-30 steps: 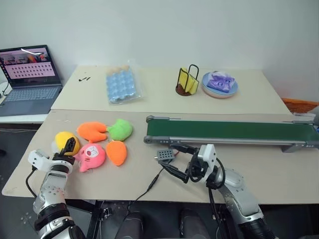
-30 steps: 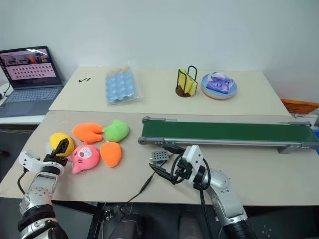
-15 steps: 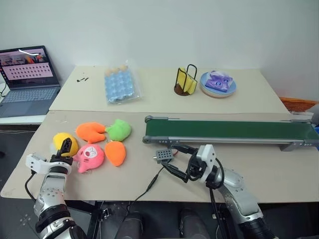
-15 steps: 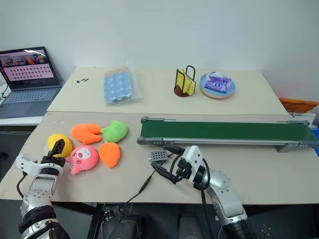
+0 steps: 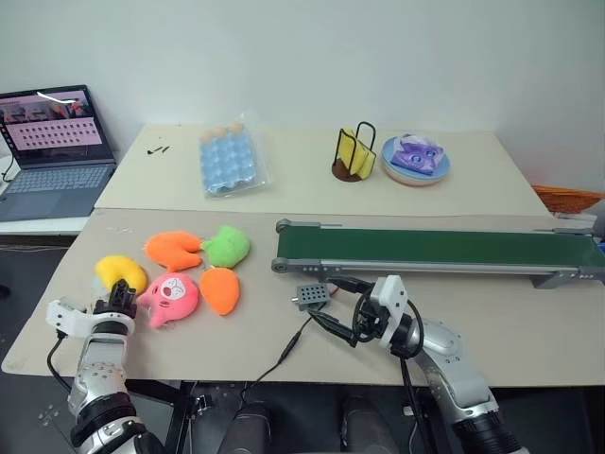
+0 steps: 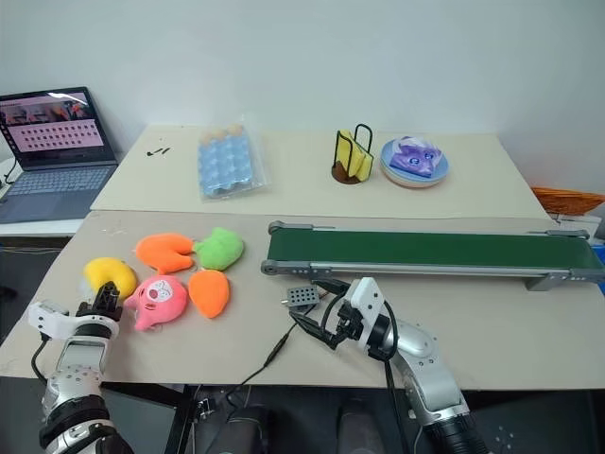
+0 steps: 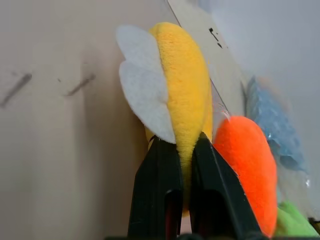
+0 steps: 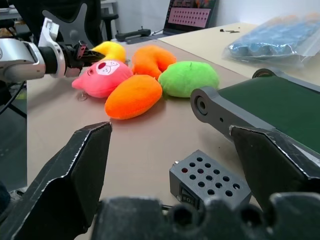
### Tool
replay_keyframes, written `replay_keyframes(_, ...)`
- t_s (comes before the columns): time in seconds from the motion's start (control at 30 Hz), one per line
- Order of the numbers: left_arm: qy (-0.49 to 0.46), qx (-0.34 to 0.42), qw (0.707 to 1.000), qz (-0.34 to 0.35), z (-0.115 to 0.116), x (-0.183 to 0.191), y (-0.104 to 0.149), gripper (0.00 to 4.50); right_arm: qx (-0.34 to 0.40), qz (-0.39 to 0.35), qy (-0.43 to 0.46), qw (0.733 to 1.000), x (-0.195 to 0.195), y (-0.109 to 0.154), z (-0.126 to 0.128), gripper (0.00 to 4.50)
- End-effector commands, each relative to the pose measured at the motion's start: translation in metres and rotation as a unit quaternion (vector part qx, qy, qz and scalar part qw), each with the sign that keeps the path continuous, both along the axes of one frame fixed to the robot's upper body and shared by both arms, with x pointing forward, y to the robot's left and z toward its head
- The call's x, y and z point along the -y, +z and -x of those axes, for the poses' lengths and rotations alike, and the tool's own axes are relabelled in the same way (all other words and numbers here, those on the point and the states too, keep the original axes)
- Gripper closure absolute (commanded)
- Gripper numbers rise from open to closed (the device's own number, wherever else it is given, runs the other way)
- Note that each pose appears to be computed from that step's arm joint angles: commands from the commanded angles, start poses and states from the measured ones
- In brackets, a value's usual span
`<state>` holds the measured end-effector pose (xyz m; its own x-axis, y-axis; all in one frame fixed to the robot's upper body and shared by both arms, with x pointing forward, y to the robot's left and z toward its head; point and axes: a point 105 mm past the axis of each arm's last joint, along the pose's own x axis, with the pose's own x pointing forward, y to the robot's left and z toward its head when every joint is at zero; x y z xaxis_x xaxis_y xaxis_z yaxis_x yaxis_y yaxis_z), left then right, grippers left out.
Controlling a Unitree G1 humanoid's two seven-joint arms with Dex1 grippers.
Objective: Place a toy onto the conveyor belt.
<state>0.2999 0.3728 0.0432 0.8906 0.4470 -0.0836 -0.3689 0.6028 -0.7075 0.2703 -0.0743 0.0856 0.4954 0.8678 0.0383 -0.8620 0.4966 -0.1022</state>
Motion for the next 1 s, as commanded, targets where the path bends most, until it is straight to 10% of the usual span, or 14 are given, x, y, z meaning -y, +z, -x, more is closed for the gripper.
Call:
replay_keyframes(0.03, 0.062, -0.04, 0.973, -0.217, -0.004, -0.009, 0.053, 4.46, 0.024, -0.004, 0.002, 1.0, 0.0, 0.009, -0.003, 0.0)
replay_keyframes(0.17, 0.114, -0.089, 0.889, -0.435, -0.009, 0.005, 0.096, 4.46, 0.021, -0.01, 0.004, 1.0, -0.001, 0.009, -0.004, 0.0)
replay_keyframes(0.33, 0.073, -0.056, 0.604, -0.791, -0.041, 0.099, 0.148, 4.46, 0.019, -0.023, 0.008, 1.0, -0.005, 0.011, -0.002, 0.0)
replay_keyframes(0.57, -0.026, 0.133, 0.333, -0.933, -0.058, 0.211, 0.136, 4.46, 0.02, -0.03, 0.005, 0.999, -0.01, 0.011, -0.004, 0.0)
replay_keyframes(0.73, -0.084, 0.167, 0.244, -0.952, -0.076, 0.224, 0.115, 4.46, 0.027, -0.042, -0.015, 0.999, -0.008, 0.015, -0.009, 0.0)
replay_keyframes(1.0, -0.191, 0.204, 0.192, -0.941, -0.091, 0.254, 0.09, 4.46, 0.033, -0.056, -0.033, 0.997, -0.006, 0.021, -0.011, 0.0)
